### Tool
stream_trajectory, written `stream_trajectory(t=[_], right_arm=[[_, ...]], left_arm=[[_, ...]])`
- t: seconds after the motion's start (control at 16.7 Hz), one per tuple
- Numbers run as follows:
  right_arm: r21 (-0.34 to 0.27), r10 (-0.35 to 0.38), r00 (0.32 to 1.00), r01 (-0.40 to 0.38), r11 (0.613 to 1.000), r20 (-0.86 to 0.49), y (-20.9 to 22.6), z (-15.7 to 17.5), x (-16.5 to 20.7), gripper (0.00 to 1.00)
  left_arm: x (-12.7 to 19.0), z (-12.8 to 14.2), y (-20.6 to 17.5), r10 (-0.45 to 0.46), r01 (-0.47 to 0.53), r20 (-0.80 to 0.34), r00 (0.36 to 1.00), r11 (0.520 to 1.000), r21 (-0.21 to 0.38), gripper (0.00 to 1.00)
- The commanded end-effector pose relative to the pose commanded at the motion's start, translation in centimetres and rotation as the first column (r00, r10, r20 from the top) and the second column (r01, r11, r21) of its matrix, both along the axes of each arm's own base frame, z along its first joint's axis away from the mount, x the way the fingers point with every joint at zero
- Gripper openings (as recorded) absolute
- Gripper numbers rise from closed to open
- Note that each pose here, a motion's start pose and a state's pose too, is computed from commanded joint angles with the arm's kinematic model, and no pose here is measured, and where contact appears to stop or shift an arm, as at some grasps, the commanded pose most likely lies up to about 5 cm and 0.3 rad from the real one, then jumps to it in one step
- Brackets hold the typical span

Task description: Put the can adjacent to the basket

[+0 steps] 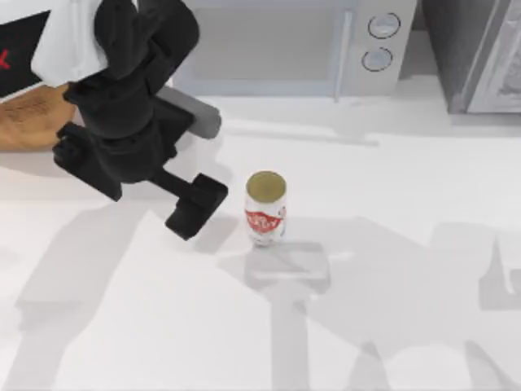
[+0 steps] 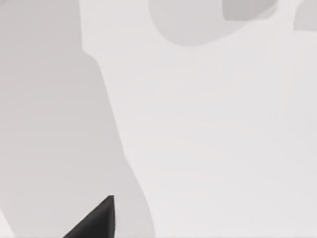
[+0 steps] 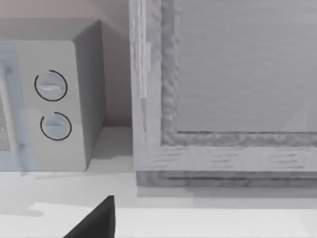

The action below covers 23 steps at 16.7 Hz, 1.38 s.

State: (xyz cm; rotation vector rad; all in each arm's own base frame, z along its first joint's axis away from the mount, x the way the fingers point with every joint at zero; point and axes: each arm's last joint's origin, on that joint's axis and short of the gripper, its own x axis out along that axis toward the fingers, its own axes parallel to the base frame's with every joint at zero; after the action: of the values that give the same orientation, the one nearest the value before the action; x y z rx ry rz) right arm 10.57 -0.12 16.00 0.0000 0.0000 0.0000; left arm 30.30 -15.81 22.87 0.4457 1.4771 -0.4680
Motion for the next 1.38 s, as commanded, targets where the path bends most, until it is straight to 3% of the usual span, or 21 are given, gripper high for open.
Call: stream_trajectory(t=[0.24,0.6,1.08,1.38], right_arm=[[0.0,0.0,1.0,0.0,1.0,0.0,0.0,0.0,0.0,1.0],[0.0,0.0,1.0,0.0,1.0,0.0,0.0,0.0,0.0,1.0],[0.0,0.0,1.0,0.0,1.0,0.0,0.0,0.0,0.0,1.0],[0.0,0.0,1.0,0.0,1.0,0.0,0.0,0.0,0.0,1.0]], left_arm=[[3.7,-1.0,-5.7,-0.102,0.105,-0.075,0.992,0.994,0.042,1.0],[5.9,-1.2,-11.4,-0.202,0.204,-0.047,0.978,0.979,0.031,1.0],[6.2,-1.1,-11.9,-0.211,0.212,-0.035,0.977,0.977,0.025,1.0],[6.2,-4.2,-12.1,-0.216,0.217,-0.037,0.976,0.976,0.026,1.0]])
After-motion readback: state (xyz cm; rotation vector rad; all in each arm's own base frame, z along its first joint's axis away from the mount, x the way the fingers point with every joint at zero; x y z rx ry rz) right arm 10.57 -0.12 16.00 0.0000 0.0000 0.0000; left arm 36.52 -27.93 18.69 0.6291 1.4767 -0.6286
